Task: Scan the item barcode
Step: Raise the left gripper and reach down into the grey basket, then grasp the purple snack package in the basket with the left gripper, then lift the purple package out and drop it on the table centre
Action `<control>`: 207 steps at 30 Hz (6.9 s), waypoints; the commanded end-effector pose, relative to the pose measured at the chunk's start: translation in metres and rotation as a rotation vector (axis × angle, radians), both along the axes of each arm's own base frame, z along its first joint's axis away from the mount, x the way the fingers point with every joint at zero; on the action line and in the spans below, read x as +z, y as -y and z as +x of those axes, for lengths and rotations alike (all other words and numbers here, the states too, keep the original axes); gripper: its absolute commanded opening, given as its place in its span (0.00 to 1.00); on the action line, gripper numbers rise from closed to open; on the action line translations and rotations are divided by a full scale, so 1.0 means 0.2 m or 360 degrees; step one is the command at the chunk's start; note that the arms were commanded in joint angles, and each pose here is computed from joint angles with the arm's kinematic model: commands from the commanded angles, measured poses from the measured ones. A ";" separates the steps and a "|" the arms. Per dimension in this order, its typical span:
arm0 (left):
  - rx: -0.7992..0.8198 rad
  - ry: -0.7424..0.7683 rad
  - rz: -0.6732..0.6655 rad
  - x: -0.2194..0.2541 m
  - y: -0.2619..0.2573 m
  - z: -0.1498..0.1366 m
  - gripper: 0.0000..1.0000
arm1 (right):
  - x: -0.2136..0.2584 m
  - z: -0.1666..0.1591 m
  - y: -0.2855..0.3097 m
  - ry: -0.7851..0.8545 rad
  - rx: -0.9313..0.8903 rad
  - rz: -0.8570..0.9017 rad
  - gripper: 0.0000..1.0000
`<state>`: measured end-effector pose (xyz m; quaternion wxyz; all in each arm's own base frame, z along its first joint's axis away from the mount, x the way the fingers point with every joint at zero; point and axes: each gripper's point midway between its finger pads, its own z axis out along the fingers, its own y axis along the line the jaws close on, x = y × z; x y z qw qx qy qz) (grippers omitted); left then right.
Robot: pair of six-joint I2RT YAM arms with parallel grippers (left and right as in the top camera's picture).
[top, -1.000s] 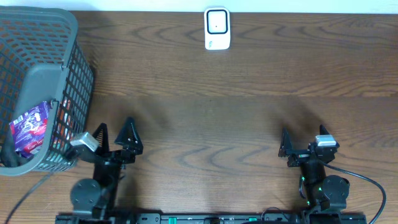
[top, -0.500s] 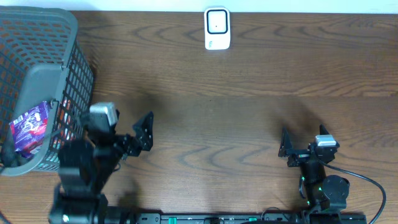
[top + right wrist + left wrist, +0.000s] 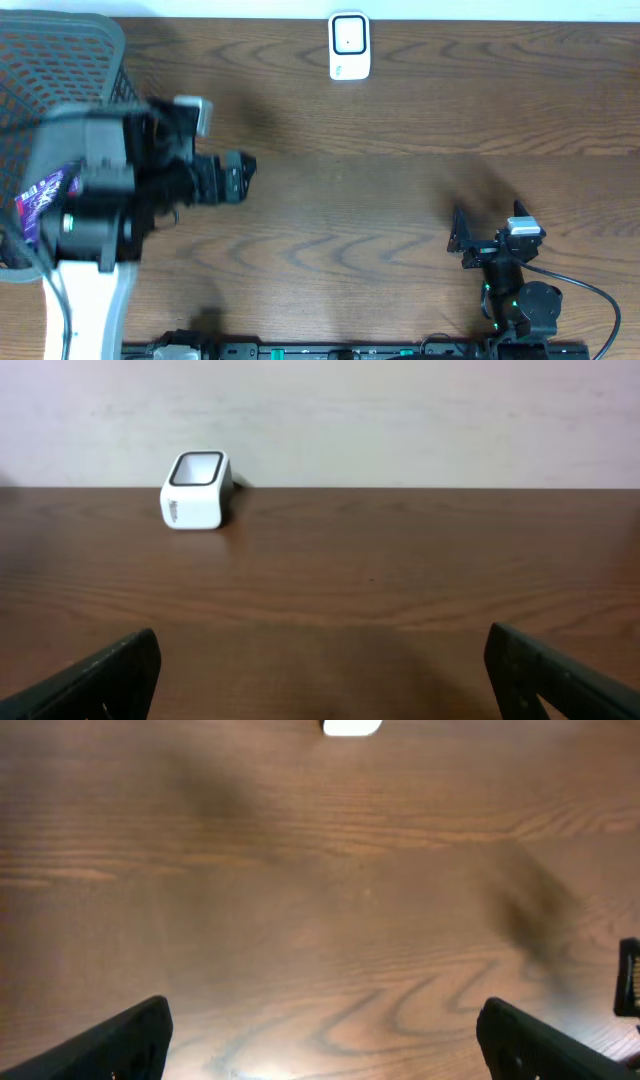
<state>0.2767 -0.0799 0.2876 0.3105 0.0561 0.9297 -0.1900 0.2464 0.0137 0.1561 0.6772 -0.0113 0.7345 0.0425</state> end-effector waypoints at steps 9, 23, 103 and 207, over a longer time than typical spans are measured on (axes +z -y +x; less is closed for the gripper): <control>0.0073 -0.0347 0.0139 -0.19 -0.07 0.11 0.98 | -0.01 0.00 -0.01 -0.0009 0.0008 0.0015 0.99; 0.0886 0.0128 0.0071 0.11 -0.47 0.41 0.98 | -0.01 0.00 -0.01 -0.0009 0.0008 0.0015 0.99; 0.2155 -0.0673 0.0406 -0.66 -1.70 0.14 0.94 | -0.01 0.00 -0.01 -0.0009 0.0008 0.0015 0.99; 0.0495 0.0394 -0.0154 0.36 -0.24 0.66 0.99 | -0.01 0.00 -0.01 -0.0009 0.0009 0.0015 0.99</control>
